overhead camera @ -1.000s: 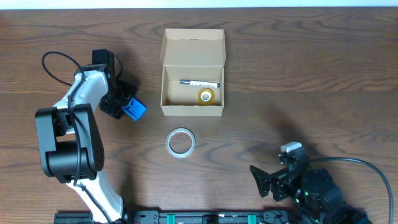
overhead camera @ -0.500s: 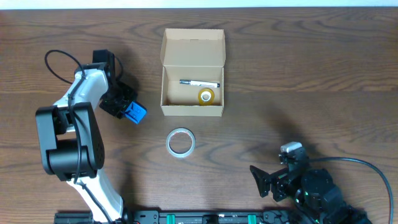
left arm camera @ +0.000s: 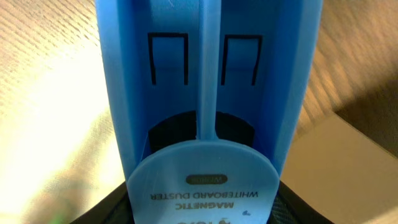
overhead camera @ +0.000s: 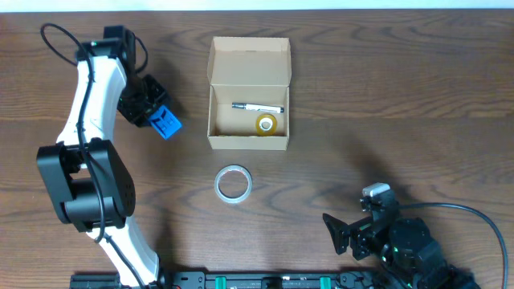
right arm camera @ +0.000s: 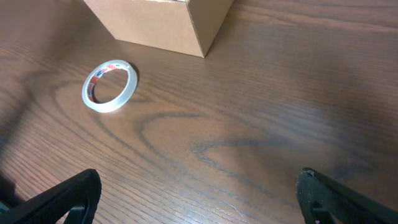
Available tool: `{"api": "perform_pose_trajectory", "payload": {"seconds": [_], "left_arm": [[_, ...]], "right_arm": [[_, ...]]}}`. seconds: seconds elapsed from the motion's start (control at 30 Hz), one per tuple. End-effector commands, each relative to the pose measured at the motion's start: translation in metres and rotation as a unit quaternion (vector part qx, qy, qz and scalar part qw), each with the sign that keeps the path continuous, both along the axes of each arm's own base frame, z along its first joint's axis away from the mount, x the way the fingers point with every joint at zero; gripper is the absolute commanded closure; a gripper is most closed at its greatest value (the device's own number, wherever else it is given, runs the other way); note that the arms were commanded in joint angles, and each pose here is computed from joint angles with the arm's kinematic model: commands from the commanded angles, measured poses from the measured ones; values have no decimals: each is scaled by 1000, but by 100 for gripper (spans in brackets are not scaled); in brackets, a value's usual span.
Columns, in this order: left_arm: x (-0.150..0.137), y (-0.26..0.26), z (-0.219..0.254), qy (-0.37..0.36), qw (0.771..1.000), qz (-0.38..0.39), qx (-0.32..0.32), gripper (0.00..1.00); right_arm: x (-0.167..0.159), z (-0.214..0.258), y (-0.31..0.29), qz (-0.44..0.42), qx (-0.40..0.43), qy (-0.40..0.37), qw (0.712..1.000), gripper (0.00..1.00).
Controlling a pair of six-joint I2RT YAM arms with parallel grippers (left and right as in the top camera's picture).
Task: Pack container
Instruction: 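Lift the blue duster with left gripper and carry it into the box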
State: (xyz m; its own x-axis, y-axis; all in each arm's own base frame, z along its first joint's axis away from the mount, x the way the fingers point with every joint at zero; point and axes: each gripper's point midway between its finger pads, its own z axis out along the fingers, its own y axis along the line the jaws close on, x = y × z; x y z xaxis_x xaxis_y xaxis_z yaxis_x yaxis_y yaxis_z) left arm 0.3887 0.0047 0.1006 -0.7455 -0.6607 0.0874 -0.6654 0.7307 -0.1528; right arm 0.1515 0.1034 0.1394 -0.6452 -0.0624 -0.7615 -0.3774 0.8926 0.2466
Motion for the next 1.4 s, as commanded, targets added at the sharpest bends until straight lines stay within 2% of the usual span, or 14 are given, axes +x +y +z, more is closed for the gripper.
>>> {"api": "perform_pose_trajectory", "payload": {"seconds": [0.0, 0.17, 0.3, 0.43, 0.53, 0.73, 1.03, 1.17, 1.37], "left_arm": [[11, -15, 32, -40, 997, -54, -27, 58], [16, -48, 72, -79, 986, -136, -61, 58], [20, -85, 97, -127, 961, -234, -76, 51], [17, -118, 108, -158, 923, -344, -65, 50], [13, -129, 104, -158, 901, -402, -33, 50], [7, -152, 99, -163, 825, -539, 40, 51], [11, -197, 103, -193, 733, -639, 129, 53], [13, -200, 104, -195, 715, -654, 151, 50], [17, -198, 98, -195, 707, -662, 153, 50]], "right_arm": [[1, 1, -2, -8, 4, 0, 1000, 1], [1, 1, -2, -8, 4, 0, 1000, 1], [1, 1, -2, -8, 4, 0, 1000, 1], [1, 1, -2, -8, 4, 0, 1000, 1], [1, 1, -2, -8, 4, 0, 1000, 1], [1, 1, -2, -8, 4, 0, 1000, 1], [1, 1, -2, -8, 4, 0, 1000, 1], [1, 1, -2, -8, 4, 0, 1000, 1], [1, 1, -2, -8, 4, 0, 1000, 1]]}}
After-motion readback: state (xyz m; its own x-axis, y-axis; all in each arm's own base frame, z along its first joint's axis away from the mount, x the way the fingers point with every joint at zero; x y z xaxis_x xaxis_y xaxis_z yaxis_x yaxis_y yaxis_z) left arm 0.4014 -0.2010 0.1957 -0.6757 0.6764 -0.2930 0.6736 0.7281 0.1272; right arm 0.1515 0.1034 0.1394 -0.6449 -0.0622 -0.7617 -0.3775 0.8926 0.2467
